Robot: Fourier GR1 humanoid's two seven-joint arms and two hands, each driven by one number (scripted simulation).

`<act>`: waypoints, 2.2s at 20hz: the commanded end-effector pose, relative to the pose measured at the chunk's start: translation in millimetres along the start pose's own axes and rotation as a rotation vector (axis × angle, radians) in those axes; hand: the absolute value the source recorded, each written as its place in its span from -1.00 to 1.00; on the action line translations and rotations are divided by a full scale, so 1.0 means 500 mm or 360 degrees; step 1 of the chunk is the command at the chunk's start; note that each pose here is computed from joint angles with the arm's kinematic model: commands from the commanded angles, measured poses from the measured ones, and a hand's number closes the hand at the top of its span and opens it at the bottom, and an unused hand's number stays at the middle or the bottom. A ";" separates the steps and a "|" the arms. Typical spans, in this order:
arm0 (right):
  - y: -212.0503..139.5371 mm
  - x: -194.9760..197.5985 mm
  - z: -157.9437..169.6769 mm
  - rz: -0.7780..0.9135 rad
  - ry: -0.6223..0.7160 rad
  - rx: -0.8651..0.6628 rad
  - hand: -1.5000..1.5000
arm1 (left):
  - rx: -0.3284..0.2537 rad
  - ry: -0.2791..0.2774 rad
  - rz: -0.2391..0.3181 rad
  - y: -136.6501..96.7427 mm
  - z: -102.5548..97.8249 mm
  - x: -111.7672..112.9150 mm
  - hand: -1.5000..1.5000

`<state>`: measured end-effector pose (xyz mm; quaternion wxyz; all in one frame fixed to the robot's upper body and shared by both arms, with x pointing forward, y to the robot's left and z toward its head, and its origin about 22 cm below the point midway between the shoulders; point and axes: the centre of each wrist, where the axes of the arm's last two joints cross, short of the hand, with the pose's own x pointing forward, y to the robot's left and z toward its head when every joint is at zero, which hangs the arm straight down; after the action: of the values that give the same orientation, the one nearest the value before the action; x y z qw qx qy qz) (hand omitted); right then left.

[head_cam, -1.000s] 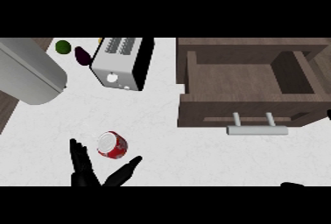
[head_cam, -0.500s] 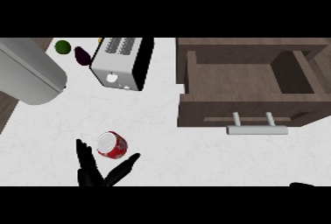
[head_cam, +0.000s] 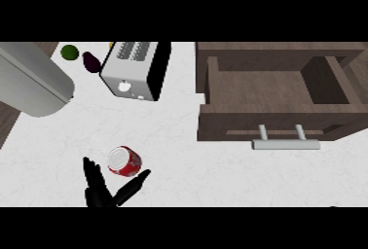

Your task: Pick up the can, place it into the drawer and close the drawer

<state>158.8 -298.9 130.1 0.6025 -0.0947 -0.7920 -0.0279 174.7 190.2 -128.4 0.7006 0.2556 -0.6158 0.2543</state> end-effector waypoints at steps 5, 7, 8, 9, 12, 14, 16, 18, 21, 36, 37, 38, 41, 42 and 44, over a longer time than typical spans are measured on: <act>-0.005 0.015 -0.038 -0.0016 -0.0003 -0.0007 -1.00 | -0.0019 -0.0059 -0.0006 -0.029 -0.036 -0.030 -1.00; -0.002 0.043 -0.015 0.0024 -0.0001 0.0026 -1.00 | -0.0110 -0.0016 0.0029 -0.018 -0.065 -0.038 -1.00; 0.012 0.014 -0.035 0.0026 0.0009 0.0006 -1.00 | -0.0136 -0.0069 0.0026 -0.014 -0.052 -0.036 -1.00; -0.010 0.003 -0.032 0.0010 -0.0036 0.0002 -1.00 | -0.0192 -0.0044 0.0037 -0.048 -0.060 -0.010 -1.00; -0.001 -0.008 -0.024 0.0023 -0.0020 0.0018 -1.00 | -0.0257 -0.0055 0.0030 -0.080 -0.114 -0.010 -1.00; 0.004 0.018 -0.009 0.0018 -0.0010 -0.0009 -1.00 | -0.0279 -0.0071 0.0091 -0.045 -0.083 -0.020 1.00; 0.006 0.020 -0.023 -0.0006 -0.0021 0.0006 -1.00 | -0.0344 -0.0040 0.0121 -0.047 -0.084 -0.034 1.00; -0.013 0.024 -0.050 -0.0014 -0.0030 -0.0038 -1.00 | -0.0370 -0.0055 0.0169 -0.103 -0.094 -0.005 1.00; 0.008 0.026 -0.014 0.0006 -0.0047 -0.0035 -1.00 | -0.0358 -0.0097 0.0202 -0.071 -0.140 -0.001 1.00; 0.010 0.027 -0.023 0.0038 -0.0063 0.0004 -1.00 | -0.1110 -0.0222 0.0235 -0.194 -0.247 0.125 1.00; 0.030 0.013 -0.034 0.0035 -0.0070 -0.0031 -1.00 | -0.1160 -0.0226 0.0191 -0.190 -0.265 0.146 1.00; 0.029 0.024 -0.039 0.0049 -0.0101 -0.0042 -1.00 | -0.1181 -0.0249 0.0215 -0.189 -0.288 0.178 1.00; -0.004 0.006 -0.040 0.0058 -0.0046 -0.0034 -1.00 | -0.1250 -0.0269 0.0176 -0.258 -0.244 0.225 1.00; -0.007 0.024 -0.025 0.0049 -0.0083 -0.0035 -1.00 | -0.1278 -0.0216 0.0192 -0.269 -0.244 0.225 1.00; -0.013 0.053 -0.050 0.0103 -0.0029 -0.0032 -1.00 | -0.1300 -0.0302 0.0175 -0.295 -0.233 0.270 1.00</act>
<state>170.5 -298.0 150.7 0.5858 -0.1170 -0.8017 -0.0221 361.0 187.3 -42.4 0.6824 -0.0412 -0.7294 0.0260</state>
